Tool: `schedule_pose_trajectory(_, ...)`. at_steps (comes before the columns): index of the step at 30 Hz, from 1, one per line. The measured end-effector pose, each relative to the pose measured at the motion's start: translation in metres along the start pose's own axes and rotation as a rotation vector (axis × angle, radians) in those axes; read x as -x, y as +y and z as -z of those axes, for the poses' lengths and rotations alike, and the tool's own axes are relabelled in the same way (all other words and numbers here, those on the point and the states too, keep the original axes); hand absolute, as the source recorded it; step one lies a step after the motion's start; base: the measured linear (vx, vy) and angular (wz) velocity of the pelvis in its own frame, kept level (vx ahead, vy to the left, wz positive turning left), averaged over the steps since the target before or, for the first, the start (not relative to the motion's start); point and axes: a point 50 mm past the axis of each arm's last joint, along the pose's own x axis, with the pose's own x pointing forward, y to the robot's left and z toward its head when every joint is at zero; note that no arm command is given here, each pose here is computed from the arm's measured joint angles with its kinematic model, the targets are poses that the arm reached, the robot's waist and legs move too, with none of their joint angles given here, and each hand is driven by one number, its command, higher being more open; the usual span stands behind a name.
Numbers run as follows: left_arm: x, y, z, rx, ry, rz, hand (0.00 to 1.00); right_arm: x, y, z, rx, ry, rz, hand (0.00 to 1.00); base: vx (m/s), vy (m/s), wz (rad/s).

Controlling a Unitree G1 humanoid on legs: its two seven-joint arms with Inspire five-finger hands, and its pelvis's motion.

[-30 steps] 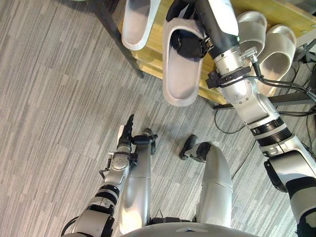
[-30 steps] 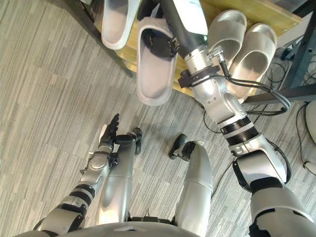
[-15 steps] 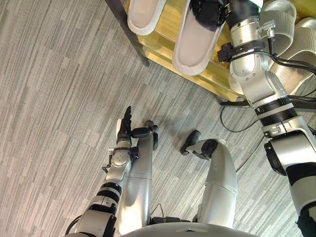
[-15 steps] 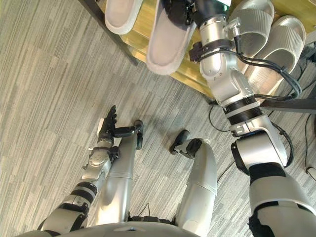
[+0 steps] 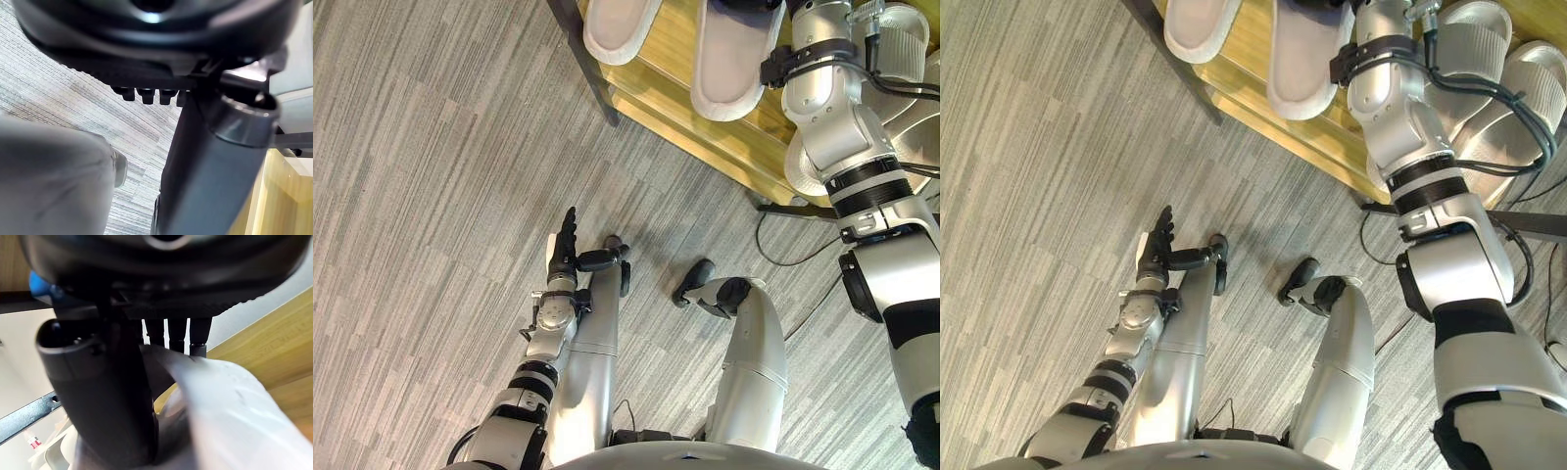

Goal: Organize the slippers on the shoe rack

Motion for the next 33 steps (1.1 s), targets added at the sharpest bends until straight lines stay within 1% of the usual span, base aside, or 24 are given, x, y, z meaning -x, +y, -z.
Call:
schedule_pose_trajectory(12, 0.0, 0.0, 0.002, -0.005, 0.013, -0.001, 1.0, 0.0, 0.0, 0.003, -0.022, 0.042, 0.005, 1.0, 0.01, 0.036, 0.0)
schedule_pose_trajectory(18, 0.0, 0.001, 0.006, -0.011, 0.034, -0.012, 1.0, 0.004, 0.008, 0.008, -0.033, 0.079, -0.013, 1.0, 0.02, 0.038, -0.02)
schedule_pose_trajectory(21, 0.0, -0.001, 0.006, -0.009, 0.036, -0.009, 1.0, 0.009, 0.011, 0.01, -0.078, 0.11, 0.004, 1.0, 0.01, 0.038, 0.0)
schedule_pose_trajectory(27, 0.0, 0.001, 0.008, -0.015, 0.057, -0.015, 1.0, 0.035, 0.011, 0.003, -0.24, 0.135, 0.12, 1.0, 0.01, 0.033, -0.03)
schedule_pose_trajectory(29, 0.001, 0.003, 0.011, -0.016, 0.074, -0.023, 1.0, 0.048, 0.013, -0.003, -0.322, 0.146, 0.166, 1.0, 0.01, 0.019, -0.06)
schedule_pose_trajectory(33, 0.003, 0.009, 0.016, -0.013, 0.1, -0.047, 1.0, 0.081, 0.022, -0.015, -0.558, 0.212, 0.248, 1.0, 0.01, 0.015, -0.06)
